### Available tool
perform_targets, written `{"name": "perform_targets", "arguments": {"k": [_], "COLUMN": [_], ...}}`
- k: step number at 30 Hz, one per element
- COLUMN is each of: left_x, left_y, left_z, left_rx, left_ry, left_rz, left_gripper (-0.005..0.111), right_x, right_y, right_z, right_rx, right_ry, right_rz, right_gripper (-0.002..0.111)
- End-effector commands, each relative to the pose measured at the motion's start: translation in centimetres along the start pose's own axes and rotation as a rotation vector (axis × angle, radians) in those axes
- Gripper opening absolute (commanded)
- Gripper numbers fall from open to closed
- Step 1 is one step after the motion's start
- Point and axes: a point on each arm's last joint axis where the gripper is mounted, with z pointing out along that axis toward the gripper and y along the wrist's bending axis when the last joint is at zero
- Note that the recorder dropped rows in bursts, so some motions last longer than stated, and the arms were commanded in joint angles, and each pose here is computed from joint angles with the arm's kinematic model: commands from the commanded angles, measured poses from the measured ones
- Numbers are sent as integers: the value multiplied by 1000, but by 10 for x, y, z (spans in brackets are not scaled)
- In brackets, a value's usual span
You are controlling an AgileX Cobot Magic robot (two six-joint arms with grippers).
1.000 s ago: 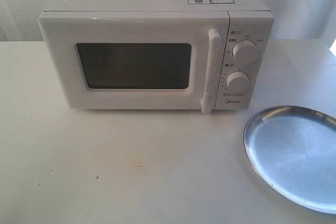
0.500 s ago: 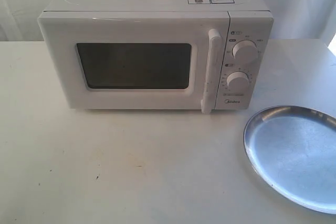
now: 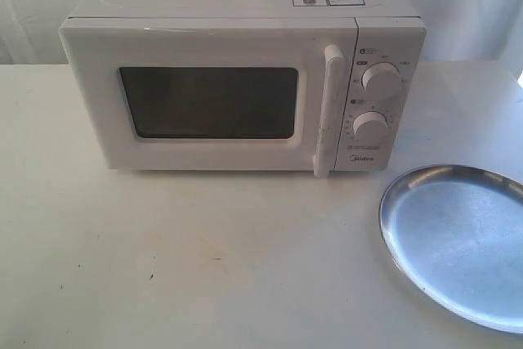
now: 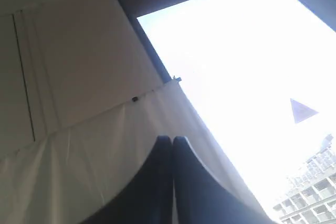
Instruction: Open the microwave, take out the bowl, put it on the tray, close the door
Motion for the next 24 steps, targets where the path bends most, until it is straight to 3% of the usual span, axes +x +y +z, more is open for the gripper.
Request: {"name": "perform_targets", "arguments": {"k": [1,5,9,11,14,20,22,24], "left_x": [-1,-1,-1,-1,-1,-1,-1,-1], "left_y": [0,0,0,0,0,0,0,0], "left_z": [0,0,0,0,0,0,0,0], "left_rx": [3,3,3,3,3,3,3,3], "left_ry": [-3,-3,-3,-3,-3,-3,-3,-3], "left_rz": [-11,-11,-11,-11,-11,-11,-11,-11], "left_gripper": [0,0,0,0,0,0,0,0], "right_x": [-2,18,65,98,148,208,226,241], "right_y": [7,19,43,58,79,104,103,97], "right_z": [13,35,68,78,74,50,48,49], "right_rx": [-1,-29,-171,-320,-643,-1296,-1375,-1373], "right_ry": [87,281,531,687,906,1034,1105,1195], "right_rz": [-52,-43,-102,-130,-154,-20,-20,-35], "right_gripper": [0,0,0,0,0,0,0,0]}}
